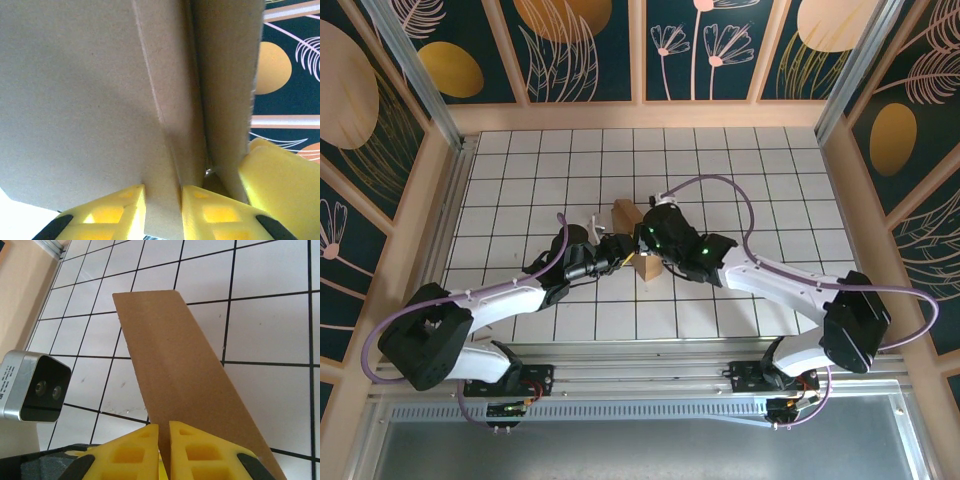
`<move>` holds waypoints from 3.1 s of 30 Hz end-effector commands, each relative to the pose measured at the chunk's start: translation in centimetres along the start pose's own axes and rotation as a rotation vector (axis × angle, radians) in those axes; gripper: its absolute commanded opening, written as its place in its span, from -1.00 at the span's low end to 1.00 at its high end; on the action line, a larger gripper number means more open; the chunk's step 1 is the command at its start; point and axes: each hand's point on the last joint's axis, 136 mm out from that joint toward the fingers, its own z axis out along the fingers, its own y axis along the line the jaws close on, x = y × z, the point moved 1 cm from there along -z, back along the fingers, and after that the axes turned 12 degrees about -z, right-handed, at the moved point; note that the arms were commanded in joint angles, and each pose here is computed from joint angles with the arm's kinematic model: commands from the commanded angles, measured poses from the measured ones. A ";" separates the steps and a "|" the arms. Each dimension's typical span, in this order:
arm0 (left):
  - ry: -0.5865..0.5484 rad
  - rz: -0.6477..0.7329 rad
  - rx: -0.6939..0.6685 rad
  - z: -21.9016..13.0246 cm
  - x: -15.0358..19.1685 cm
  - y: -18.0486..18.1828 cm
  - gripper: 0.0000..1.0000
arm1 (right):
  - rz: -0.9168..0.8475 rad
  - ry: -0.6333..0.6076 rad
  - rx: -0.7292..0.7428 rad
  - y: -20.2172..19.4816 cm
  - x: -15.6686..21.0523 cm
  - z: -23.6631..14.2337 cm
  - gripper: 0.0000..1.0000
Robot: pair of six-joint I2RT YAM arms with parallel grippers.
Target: Fold the paper box
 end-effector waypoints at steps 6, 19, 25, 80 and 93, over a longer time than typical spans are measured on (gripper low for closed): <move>-0.073 -0.021 -0.078 -0.1 -1.0 2.4 -0.35 | -0.085 0.127 0.112 -2.1 8.1 1.6 -0.74; -0.488 0.337 -0.294 -8.0 -7.7 -6.2 -0.26 | -0.181 0.077 0.087 -1.7 6.4 0.5 -0.70; -0.409 0.395 -0.290 -6.2 -11.5 -9.5 -0.26 | -0.189 0.071 0.048 -0.6 5.5 0.2 -0.67; -0.169 0.382 -0.387 -1.2 -9.6 1.5 -0.41 | 0.944 0.199 -0.189 -1.5 7.6 -4.5 0.13; -0.125 0.361 -0.457 -1.9 -8.4 5.3 -0.41 | 0.919 0.215 -0.015 -8.0 12.4 -2.0 -0.58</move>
